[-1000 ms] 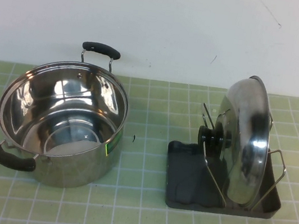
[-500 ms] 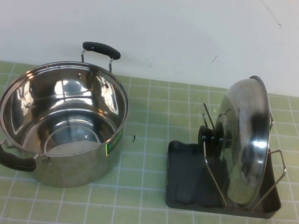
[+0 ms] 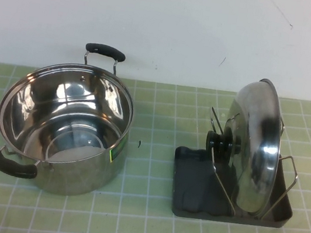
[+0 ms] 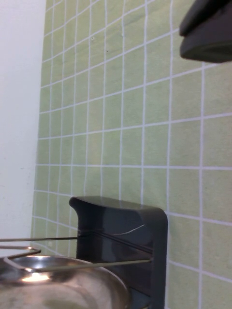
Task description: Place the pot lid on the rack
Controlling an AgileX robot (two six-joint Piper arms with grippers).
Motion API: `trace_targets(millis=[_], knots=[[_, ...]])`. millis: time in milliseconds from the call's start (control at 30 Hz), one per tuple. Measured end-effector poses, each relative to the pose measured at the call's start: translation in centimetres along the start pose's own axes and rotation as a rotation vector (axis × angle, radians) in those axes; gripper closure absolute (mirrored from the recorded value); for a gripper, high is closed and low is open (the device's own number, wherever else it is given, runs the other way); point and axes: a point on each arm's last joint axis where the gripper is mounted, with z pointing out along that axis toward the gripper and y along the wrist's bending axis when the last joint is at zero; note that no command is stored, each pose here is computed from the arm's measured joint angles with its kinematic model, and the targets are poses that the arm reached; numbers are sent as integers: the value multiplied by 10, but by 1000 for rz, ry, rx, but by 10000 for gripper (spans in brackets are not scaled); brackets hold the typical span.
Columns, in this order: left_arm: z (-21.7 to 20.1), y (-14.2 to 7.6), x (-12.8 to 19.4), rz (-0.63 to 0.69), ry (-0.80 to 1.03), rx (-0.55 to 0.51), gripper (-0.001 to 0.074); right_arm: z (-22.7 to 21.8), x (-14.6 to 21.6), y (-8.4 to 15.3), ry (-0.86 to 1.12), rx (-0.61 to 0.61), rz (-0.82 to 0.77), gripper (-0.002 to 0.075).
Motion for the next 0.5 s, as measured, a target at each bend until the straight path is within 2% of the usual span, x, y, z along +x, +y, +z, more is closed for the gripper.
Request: trace_targets(millis=[233,500], knots=[[-2,1,16,48,182,-4,736,0,0,0,0,1,-1,727],[-2,0,17,50,186,7,736,0,0,0,0,1,-2,727]])
